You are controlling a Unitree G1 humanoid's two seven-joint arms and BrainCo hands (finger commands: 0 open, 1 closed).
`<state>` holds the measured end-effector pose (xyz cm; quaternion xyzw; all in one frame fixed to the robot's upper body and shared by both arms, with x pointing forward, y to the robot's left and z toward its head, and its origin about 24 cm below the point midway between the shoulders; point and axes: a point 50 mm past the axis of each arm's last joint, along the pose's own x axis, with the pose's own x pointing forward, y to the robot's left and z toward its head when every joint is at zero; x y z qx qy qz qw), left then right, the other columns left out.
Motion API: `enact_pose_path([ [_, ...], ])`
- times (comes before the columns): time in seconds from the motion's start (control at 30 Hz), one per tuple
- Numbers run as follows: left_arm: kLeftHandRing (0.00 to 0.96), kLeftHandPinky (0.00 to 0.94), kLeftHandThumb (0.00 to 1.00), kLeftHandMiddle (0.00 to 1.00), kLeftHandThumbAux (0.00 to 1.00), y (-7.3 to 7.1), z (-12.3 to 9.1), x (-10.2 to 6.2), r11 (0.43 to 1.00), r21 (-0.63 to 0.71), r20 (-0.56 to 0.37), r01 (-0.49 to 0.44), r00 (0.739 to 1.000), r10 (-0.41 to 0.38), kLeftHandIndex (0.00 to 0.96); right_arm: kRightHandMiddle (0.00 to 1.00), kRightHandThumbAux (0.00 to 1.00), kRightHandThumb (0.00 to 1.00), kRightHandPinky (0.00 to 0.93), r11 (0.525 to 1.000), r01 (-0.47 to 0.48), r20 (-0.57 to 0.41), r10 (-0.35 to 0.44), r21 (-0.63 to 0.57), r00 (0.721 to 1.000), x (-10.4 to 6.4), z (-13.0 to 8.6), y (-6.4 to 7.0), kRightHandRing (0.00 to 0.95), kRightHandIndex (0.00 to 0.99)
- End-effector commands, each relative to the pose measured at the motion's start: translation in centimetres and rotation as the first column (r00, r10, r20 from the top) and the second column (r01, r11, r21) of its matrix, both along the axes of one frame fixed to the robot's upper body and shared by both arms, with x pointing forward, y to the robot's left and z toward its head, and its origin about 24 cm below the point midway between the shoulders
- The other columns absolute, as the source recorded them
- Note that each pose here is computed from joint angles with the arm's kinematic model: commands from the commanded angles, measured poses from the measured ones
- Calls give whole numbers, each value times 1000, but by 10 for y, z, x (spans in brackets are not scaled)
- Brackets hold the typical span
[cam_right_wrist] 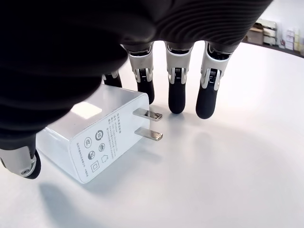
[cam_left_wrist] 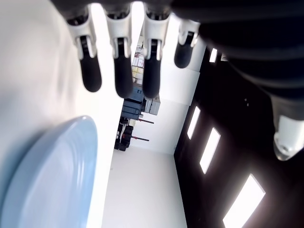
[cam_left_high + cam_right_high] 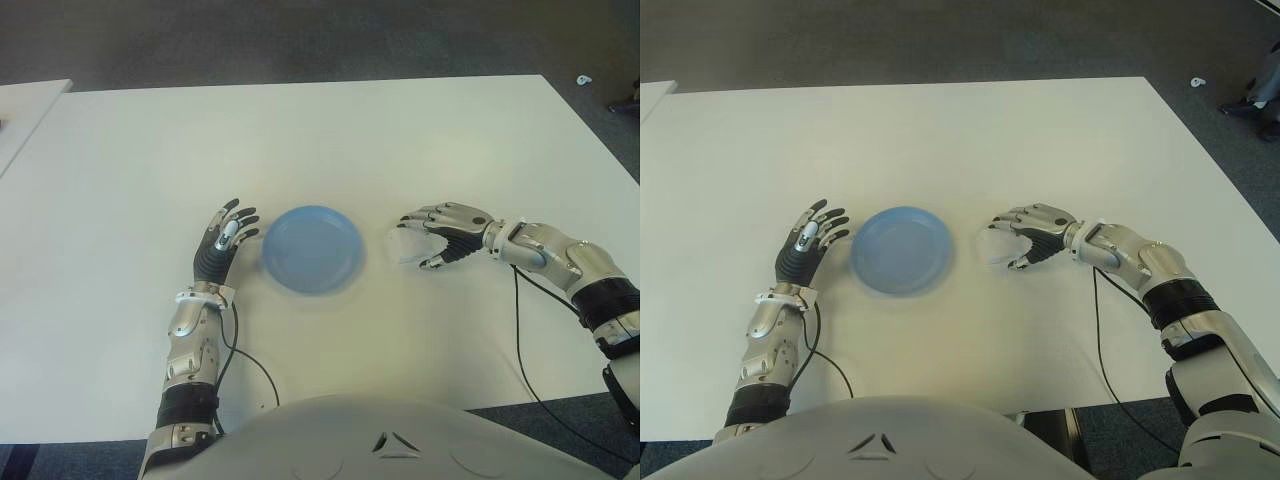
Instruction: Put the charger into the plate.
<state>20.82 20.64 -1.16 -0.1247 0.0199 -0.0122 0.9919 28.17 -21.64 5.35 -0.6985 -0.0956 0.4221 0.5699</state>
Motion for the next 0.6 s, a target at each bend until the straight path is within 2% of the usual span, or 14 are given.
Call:
enact_pose_path([
  [0.03,281,287,0,273,474,-1,-1,-2,1000,4,-8,-3,1000,3,149,113,439,458,224,999,-30,-52,29,-24,998,-9,-12,1,155,37],
  [0.6,275,279,0,268,472,-1,-1,-2,1000,7,-6,-3,1000,3,150,99,444,436,186,999,-37,-62,35,-27,997,-10,-12,2,125,34],
])
